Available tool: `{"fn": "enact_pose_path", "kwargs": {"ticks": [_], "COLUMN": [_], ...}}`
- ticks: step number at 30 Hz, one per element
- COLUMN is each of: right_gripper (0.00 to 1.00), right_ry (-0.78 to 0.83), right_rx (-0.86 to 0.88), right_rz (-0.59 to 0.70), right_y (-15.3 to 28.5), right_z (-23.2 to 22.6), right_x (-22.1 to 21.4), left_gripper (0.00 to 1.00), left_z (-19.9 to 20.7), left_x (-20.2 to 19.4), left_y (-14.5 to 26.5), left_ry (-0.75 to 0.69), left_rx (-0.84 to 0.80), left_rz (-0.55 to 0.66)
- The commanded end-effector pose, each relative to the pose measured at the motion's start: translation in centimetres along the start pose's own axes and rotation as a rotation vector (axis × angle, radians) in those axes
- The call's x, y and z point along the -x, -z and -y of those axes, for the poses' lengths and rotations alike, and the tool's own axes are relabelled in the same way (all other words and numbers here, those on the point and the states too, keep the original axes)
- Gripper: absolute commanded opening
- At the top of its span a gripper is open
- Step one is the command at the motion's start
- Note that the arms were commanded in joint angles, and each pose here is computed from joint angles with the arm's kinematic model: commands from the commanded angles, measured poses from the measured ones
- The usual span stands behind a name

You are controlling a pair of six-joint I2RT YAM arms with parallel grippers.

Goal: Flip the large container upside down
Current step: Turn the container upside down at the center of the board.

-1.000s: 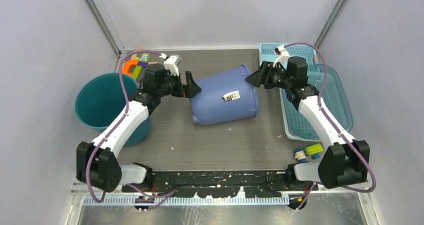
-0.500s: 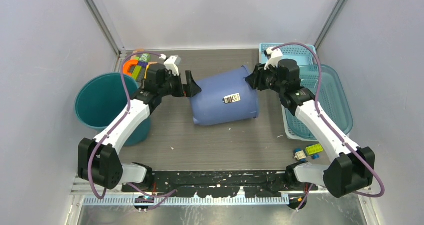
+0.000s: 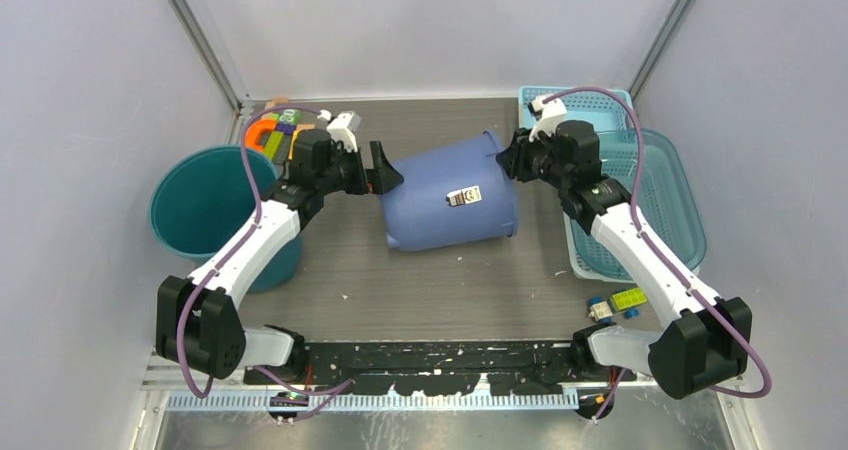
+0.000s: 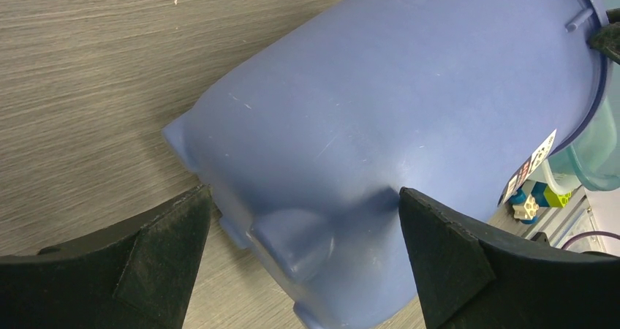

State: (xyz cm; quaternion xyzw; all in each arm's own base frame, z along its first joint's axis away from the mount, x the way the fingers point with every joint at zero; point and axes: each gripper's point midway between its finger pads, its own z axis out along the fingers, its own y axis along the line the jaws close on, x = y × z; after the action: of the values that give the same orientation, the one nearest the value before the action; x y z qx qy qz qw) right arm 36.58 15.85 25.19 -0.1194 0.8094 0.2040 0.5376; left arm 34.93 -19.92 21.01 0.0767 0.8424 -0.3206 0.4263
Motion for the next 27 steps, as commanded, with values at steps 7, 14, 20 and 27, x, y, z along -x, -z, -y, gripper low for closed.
{"fn": "enact_pose_path", "kwargs": {"ticks": [7, 14, 20, 27], "right_gripper": [0.13, 0.08, 0.08, 0.08], "right_ry": [0.037, 0.019, 0.007, -0.001], "right_rx": [0.003, -0.012, -0.031, -0.043], "right_rz": [0.007, -0.003, -0.014, -0.029], "right_y": [-0.1, -0.2, -0.6, -1.0], "right_z": [-0.2, -0.1, 0.2, 0.5], "right_x": [0.4, 0.5, 0.5, 0.5], "left_gripper": [1.0, 1.0, 1.0, 1.0], "left_z": [0.6, 0.8, 1.6, 3.8], "left_x": [1.3, 3.1, -2.0, -4.8], "left_y": [0.8, 2.8, 3.4, 4.2], "left_ry": [-0.015, -0.092, -0.154, -0.124], "left_rx": [-0.015, 0.034, -0.088, -0.257], "left_rz": [0.035, 0.013, -0.214, -0.324]}}
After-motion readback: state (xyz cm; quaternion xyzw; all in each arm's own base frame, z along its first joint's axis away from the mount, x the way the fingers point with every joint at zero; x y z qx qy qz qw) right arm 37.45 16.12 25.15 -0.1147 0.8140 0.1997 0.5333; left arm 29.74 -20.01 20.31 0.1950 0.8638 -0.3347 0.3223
